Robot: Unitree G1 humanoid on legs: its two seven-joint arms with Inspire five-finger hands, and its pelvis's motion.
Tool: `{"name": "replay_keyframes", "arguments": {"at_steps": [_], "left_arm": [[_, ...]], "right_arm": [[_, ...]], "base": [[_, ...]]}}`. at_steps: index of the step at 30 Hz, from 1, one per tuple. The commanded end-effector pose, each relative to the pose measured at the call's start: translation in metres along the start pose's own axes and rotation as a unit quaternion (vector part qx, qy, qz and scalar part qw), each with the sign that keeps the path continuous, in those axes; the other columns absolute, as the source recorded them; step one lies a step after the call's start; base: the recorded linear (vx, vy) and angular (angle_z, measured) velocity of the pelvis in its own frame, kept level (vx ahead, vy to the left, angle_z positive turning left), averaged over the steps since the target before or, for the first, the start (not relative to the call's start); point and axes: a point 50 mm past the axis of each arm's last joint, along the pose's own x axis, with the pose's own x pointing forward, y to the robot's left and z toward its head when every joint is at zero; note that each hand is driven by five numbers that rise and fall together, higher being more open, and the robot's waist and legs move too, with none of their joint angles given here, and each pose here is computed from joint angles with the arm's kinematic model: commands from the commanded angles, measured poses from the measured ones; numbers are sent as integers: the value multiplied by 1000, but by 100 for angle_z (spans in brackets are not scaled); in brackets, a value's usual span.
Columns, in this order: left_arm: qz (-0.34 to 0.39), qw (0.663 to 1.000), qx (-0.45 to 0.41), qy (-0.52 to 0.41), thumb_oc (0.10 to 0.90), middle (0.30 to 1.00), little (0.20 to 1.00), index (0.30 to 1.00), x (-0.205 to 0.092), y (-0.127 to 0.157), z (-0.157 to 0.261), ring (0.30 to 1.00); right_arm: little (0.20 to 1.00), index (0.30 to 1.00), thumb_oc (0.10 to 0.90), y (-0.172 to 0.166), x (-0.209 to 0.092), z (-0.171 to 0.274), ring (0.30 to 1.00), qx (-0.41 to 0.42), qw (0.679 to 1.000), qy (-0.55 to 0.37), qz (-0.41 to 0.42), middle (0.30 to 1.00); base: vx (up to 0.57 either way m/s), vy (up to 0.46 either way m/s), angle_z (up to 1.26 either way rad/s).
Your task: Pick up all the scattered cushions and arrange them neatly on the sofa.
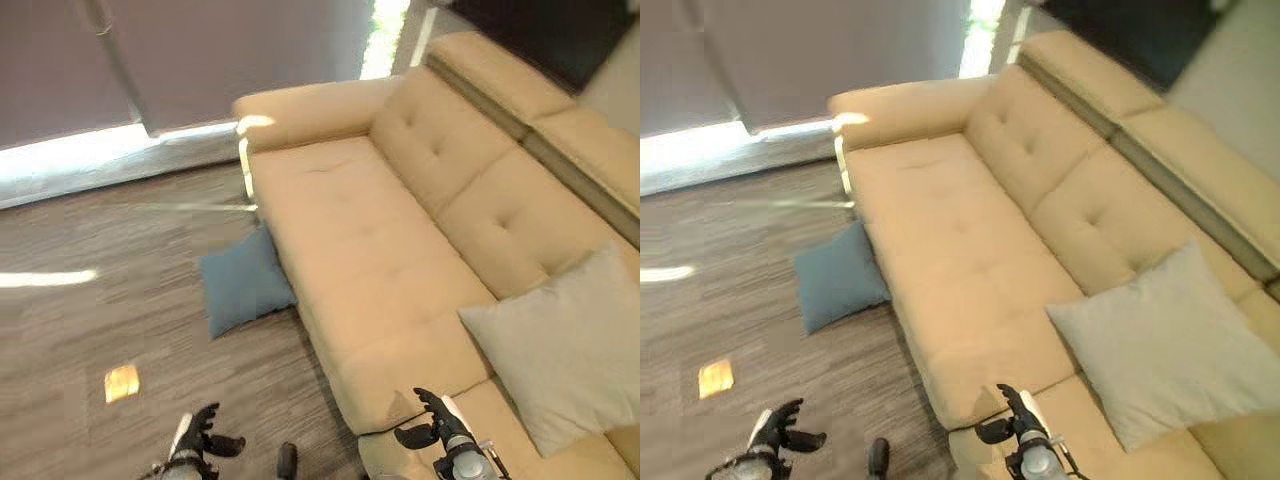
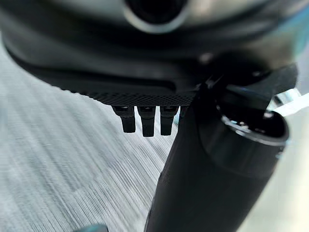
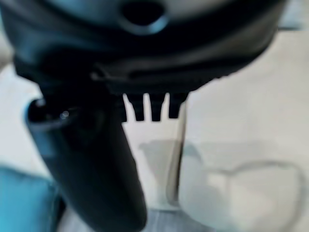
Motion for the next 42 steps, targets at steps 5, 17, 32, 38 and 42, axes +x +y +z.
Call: {"name": "replay_keyframes", "arguments": {"at_steps": [5, 17, 32, 38, 42], "left_arm": [[3, 999, -4, -50, 800, 900, 900, 900, -1, -4, 16, 900], [4, 999, -35, 6, 800, 900, 900, 900, -7, -6, -9, 900], [21, 999, -28, 35, 800, 900, 900, 900, -6, 10, -20, 900], [7, 999, -20, 32, 800, 900, 900, 900, -6, 2, -19, 900], [-12, 1000, -14, 22, 800, 900, 900, 900, -7, -8, -15, 900]], "right_arm": [[900, 900, 800, -23, 8, 28, 900, -2, 997, -62, -38, 900], [900, 900, 800, -9, 5, 7, 900, -2, 1000, -4, -26, 900], [900, 900, 800, 7, 7, 19, 900, -23, 1000, -20, 8, 900], [900, 900, 800, 7, 1, -3, 900, -26, 999, 19, 9, 900], [900, 900, 800, 4, -2, -13, 900, -20, 999, 34, 4, 900]], "base": [[-195, -162, 101], [16, 77, 120], [216, 114, 24], [347, -44, 30], [290, -97, 49]]}}
